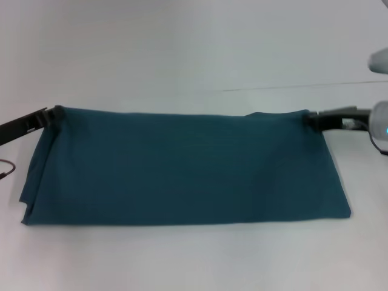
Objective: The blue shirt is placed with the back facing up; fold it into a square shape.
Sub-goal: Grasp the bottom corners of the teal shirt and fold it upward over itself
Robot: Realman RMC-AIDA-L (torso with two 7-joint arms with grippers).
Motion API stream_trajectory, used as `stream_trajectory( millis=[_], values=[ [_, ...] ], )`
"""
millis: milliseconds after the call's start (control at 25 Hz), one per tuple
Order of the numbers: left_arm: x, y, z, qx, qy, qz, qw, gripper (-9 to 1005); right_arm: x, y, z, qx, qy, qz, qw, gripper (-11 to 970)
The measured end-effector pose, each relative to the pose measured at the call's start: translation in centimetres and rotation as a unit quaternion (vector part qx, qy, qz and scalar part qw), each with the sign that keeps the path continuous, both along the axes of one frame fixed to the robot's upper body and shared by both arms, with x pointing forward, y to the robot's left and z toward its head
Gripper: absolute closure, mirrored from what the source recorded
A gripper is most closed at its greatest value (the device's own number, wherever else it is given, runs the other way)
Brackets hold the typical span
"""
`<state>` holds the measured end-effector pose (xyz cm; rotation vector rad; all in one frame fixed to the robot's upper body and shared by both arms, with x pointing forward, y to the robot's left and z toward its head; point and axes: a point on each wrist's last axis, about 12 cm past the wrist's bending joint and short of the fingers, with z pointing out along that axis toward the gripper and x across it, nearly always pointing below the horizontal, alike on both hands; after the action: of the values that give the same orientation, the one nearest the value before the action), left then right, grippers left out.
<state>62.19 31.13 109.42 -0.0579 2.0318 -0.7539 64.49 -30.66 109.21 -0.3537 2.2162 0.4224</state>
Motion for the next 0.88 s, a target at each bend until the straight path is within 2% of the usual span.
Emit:
stream_trajectory(
  millis=[200,400,880],
  values=[
    [1.4,-0.9,0.0,0.032,-0.009,0.030,0.999,920,1.8,1.5,0.7,-0.037,-0.034,-0.013,0.999,923],
    [2.3,-1.4,0.4,0.042,-0.022,0.046,0.998,914,2.9,2.2,1.6,-0.052,-0.056,-0.022,0.997,923],
    [2.8,-2.4,-0.2,0.050,-0.021,0.057,0.997,900,3.0,2.9,0.8,-0.070,-0.054,-0.021,0.996,923]
  ],
)
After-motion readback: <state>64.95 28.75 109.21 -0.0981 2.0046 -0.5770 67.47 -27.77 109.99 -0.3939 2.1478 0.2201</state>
